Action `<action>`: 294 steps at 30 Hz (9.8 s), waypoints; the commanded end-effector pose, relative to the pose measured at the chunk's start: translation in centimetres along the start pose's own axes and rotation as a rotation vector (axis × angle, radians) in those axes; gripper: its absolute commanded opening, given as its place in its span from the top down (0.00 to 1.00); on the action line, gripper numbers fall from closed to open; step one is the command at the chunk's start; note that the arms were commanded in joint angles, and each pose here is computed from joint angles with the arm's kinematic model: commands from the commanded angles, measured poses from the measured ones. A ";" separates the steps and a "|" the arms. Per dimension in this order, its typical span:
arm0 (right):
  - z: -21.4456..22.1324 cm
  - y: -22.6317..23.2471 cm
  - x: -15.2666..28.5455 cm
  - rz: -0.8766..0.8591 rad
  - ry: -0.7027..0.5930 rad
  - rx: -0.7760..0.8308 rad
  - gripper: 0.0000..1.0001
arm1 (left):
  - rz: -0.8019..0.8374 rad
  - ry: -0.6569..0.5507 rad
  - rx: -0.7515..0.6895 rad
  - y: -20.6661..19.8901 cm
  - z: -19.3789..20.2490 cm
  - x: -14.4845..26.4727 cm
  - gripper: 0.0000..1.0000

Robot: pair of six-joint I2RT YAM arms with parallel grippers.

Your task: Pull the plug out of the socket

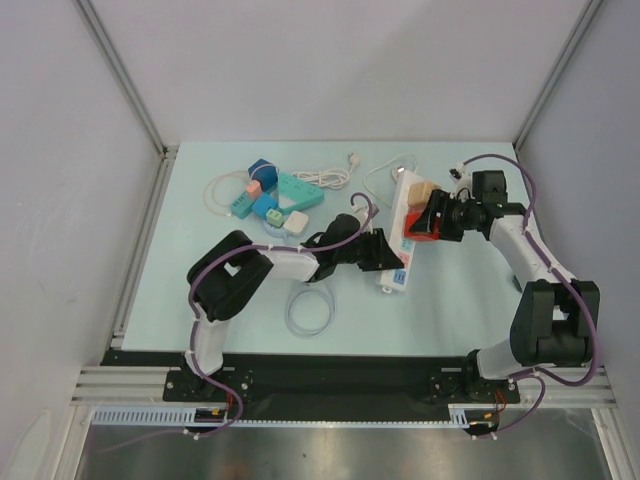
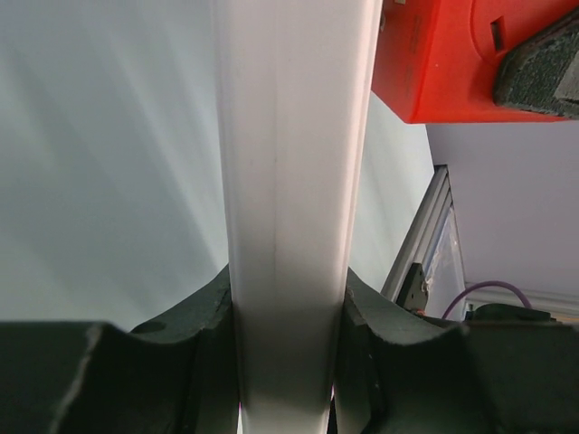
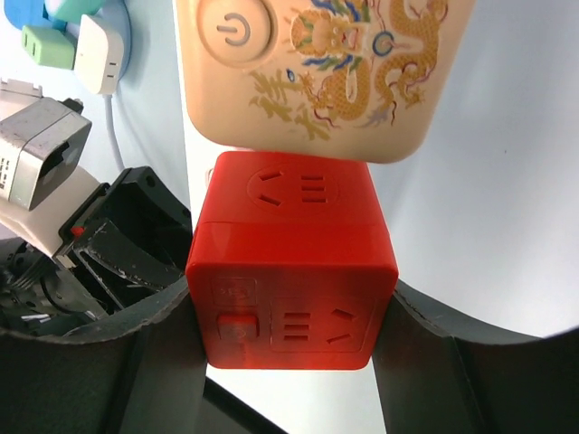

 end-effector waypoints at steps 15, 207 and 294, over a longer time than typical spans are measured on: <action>-1.6 1.2 0.8 0.385 -0.202 0.147 1.00 | -0.074 -0.161 0.142 1.5 -4.3 1.3 1.00; -7.4 2.5 0.9 -0.136 0.008 0.204 1.00 | -0.104 -0.253 -0.017 2.2 -5.9 4.9 1.00; -8.8 -19.9 4.4 0.672 0.071 0.463 0.25 | 0.126 -0.243 -0.026 -1.1 -8.0 4.6 1.00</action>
Point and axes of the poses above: each gripper's point midway between its finger pads, its own x axis back along the fingers, its own y axis along the line the jaws close on, z = x × y, the point moved 9 cm from there along x, back along the fingers, and after that the axes turned 5 degrees about -x, right-handed, at the moved point
